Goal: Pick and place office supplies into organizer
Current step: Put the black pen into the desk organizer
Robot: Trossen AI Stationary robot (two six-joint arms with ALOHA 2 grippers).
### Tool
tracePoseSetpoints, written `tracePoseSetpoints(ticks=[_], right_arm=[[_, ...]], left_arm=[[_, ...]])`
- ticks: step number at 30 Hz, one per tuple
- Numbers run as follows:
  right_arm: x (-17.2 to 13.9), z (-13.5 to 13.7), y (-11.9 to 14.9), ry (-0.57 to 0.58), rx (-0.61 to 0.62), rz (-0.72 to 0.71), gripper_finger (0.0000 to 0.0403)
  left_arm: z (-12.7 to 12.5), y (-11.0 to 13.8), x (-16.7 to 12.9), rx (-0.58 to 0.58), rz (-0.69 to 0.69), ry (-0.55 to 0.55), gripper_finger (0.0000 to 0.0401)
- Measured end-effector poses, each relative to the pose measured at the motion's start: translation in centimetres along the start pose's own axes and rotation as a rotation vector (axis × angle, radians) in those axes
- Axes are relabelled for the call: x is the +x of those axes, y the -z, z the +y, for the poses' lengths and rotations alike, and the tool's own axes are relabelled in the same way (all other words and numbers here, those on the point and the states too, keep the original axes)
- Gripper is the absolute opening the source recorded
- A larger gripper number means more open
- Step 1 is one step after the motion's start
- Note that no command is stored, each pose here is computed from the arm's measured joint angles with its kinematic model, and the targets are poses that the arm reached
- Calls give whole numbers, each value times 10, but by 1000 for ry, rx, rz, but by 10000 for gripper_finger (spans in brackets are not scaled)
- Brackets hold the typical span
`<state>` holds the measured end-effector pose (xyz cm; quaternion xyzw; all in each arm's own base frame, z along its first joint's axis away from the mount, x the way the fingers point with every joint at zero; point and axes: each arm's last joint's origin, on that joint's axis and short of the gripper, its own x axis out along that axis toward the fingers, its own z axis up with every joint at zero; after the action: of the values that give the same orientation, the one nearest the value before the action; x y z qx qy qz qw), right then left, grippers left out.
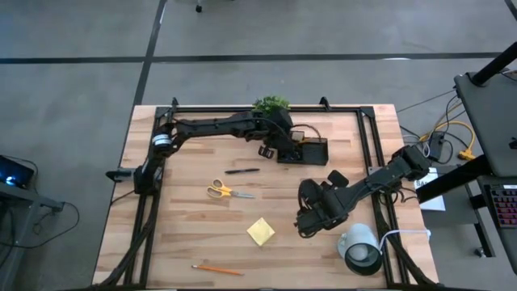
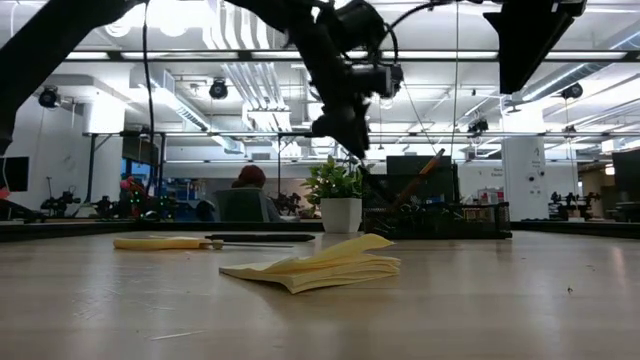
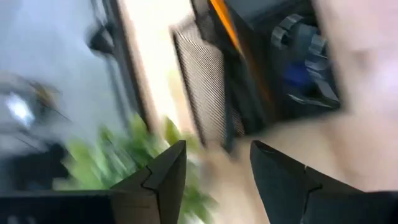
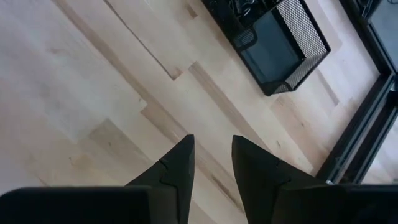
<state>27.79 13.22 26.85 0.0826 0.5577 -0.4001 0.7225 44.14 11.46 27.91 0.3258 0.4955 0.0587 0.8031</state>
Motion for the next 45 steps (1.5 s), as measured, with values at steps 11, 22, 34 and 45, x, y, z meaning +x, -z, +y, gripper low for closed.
tracePoseSetpoints(ticks=[11, 22, 34, 45], right_arm=[[32, 26, -53, -426, -174, -56, 69], [80, 17, -139, -610, -501, -374, 59], [162, 33, -180, -588, -581, -300, 105], [202, 27, -187, -562, -585, -201, 139]], left_arm=[[-46, 54, -60, -277, -118, 466, 165], [-138, 165, -86, -653, -234, 395, 166], [-153, 196, -107, -770, -332, 263, 166], [-151, 195, -110, -774, -345, 258, 166]])
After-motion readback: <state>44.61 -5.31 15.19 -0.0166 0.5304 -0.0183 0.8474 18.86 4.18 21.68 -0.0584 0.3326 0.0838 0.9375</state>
